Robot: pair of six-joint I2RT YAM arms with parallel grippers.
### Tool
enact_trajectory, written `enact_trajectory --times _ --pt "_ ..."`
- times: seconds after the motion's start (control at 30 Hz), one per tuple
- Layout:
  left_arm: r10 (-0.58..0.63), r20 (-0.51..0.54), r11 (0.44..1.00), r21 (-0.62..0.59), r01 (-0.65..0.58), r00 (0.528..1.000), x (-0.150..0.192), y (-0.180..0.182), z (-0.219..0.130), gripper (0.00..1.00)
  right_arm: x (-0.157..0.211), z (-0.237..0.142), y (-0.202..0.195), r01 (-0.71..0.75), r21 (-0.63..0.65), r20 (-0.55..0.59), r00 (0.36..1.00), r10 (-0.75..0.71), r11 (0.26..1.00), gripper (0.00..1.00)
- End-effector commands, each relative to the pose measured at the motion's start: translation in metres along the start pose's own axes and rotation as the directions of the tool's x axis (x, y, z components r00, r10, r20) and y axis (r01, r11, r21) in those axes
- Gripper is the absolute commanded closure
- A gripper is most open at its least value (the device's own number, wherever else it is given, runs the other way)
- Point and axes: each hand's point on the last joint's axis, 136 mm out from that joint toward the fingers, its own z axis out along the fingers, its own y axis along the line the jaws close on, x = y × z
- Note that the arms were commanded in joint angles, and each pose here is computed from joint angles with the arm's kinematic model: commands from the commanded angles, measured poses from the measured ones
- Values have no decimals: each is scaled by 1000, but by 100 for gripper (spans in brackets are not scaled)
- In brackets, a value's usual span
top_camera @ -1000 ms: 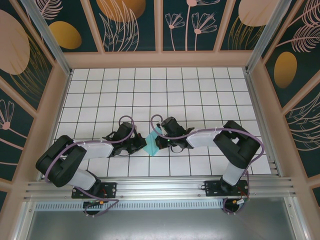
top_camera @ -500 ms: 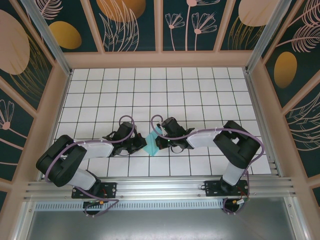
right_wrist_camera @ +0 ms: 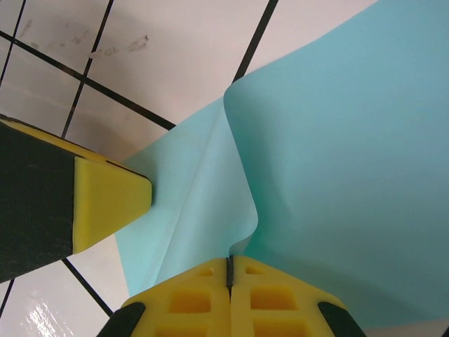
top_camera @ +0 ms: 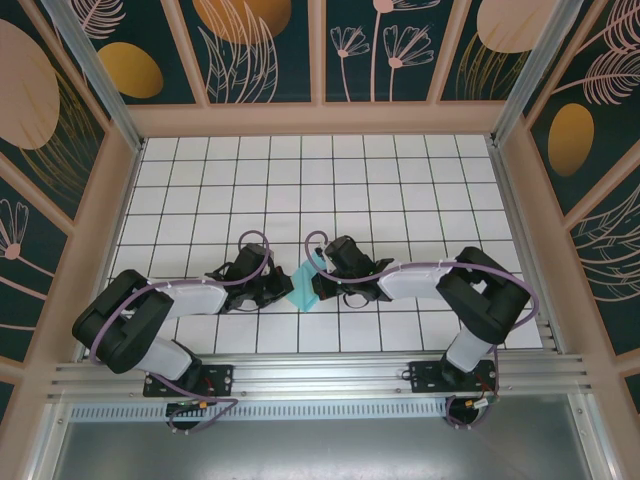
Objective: Fold a paper plane with a square sheet of paper (pick it up from the middle)
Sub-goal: Fold the triangle a second time at the center of the table.
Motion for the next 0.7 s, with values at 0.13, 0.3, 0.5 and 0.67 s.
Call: enact_trajectory --times 0.13,0.3,0.5,0.67 --pt "-5 -15 993 -118 3 1000 7 29 3 94 -1 5 -13 -4 58 12 1000 4 998 100" --pt "-5 -19 993 -117 3 1000 7 28 3 94 3 7 -14 -3 55 3 1000 3 998 100" --pt "-6 -17 993 -118 4 1000 7 29 3 94 8 10 -18 -4 68 -12 1000 5 998 100" --pt "-4 -15 993 -114 2 1000 6 27 3 94 7 8 -7 18 63 -18 1000 -17 998 100"
